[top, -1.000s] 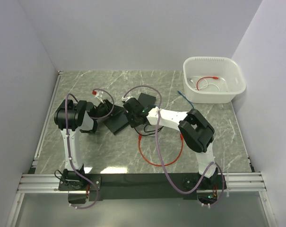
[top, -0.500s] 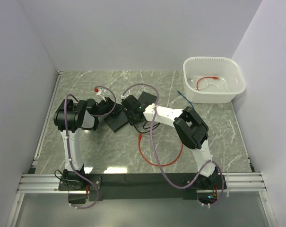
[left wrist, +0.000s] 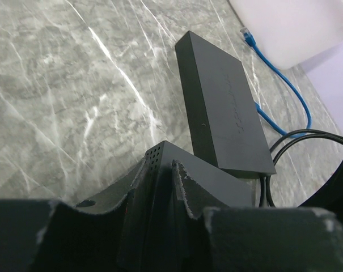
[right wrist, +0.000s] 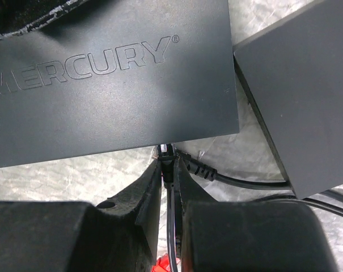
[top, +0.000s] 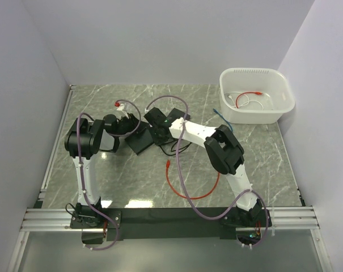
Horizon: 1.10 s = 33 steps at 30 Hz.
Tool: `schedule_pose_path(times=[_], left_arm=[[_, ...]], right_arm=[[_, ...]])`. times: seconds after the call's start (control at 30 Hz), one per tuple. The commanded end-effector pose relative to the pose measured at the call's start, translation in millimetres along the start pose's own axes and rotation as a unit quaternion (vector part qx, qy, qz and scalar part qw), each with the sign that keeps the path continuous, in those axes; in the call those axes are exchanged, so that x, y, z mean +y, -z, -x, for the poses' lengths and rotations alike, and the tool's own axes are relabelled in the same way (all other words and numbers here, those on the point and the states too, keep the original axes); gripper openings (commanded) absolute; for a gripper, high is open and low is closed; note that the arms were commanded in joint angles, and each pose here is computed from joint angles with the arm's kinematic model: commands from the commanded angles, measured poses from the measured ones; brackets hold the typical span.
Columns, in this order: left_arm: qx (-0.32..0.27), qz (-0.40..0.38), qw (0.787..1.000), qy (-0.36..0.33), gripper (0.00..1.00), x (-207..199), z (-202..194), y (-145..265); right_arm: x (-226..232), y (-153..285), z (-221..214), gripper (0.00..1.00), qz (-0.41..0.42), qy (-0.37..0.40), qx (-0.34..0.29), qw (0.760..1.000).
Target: Insert the plug into the switch port
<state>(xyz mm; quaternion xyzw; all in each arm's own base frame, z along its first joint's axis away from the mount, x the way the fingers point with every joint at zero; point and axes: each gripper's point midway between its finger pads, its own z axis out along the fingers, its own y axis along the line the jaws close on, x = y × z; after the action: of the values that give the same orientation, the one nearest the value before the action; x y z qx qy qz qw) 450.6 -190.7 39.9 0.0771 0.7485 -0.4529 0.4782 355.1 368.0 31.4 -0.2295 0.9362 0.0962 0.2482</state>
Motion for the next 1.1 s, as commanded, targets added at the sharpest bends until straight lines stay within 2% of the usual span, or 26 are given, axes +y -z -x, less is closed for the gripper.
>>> schedule_pose_path(times=[0.0, 0.23, 0.33, 0.37, 0.43, 0.47, 0.53, 0.57, 0.67, 0.8, 0.87, 1.0, 1.07], left_arm=[[0.148, -0.089, 0.982, 0.079, 0.27, -60, -83, 6], [0.115, -0.02, 0.989, 0.095, 0.36, -40, -66, 13], [0.097, 0.021, 0.989, 0.108, 0.36, -30, -53, 18], [0.089, 0.02, 0.989, 0.116, 0.36, -33, -46, 19], [0.084, 0.038, 0.987, 0.129, 0.4, -29, -41, 21], [0.076, 0.048, 0.987, 0.134, 0.41, -29, -34, 21], [0.064, 0.078, 0.984, 0.144, 0.43, -21, -28, 24], [0.053, 0.086, 0.985, 0.142, 0.43, -22, -17, 26], [0.033, 0.128, 0.981, 0.142, 0.46, -15, 0, 34], [0.011, 0.171, 0.977, 0.124, 0.51, -10, 25, 43], [0.003, 0.2, 0.973, 0.119, 0.53, -6, 35, 49], [-0.02, 0.234, 0.965, 0.113, 0.58, -2, 57, 57], [-0.029, 0.246, 0.962, 0.114, 0.58, -4, 66, 65]], right_arm=[[32, 44, 171, 0.0, 0.075, -0.054, -0.29, 0.953], [25, 29, 156, 0.0, 0.087, -0.022, -0.275, 0.957], [20, 29, 138, 0.07, 0.08, -0.011, -0.263, 0.962], [18, 30, 135, 0.13, 0.078, -0.01, -0.26, 0.962], [13, 35, 123, 0.17, 0.075, -0.01, -0.252, 0.965], [12, 38, 118, 0.23, 0.075, -0.011, -0.249, 0.965], [7, 49, 111, 0.3, 0.071, -0.016, -0.259, 0.963], [5, 54, 109, 0.38, 0.07, -0.019, -0.261, 0.963], [-3, 69, 97, 0.46, 0.06, -0.026, -0.262, 0.963], [-8, 97, 85, 0.5, 0.062, -0.031, -0.265, 0.962], [-8, 117, 79, 0.57, 0.067, -0.034, -0.273, 0.959], [-8, 161, 63, 0.58, 0.081, -0.041, -0.284, 0.954], [-3, 165, 40, 0.58, 0.088, -0.046, -0.271, 0.957]])
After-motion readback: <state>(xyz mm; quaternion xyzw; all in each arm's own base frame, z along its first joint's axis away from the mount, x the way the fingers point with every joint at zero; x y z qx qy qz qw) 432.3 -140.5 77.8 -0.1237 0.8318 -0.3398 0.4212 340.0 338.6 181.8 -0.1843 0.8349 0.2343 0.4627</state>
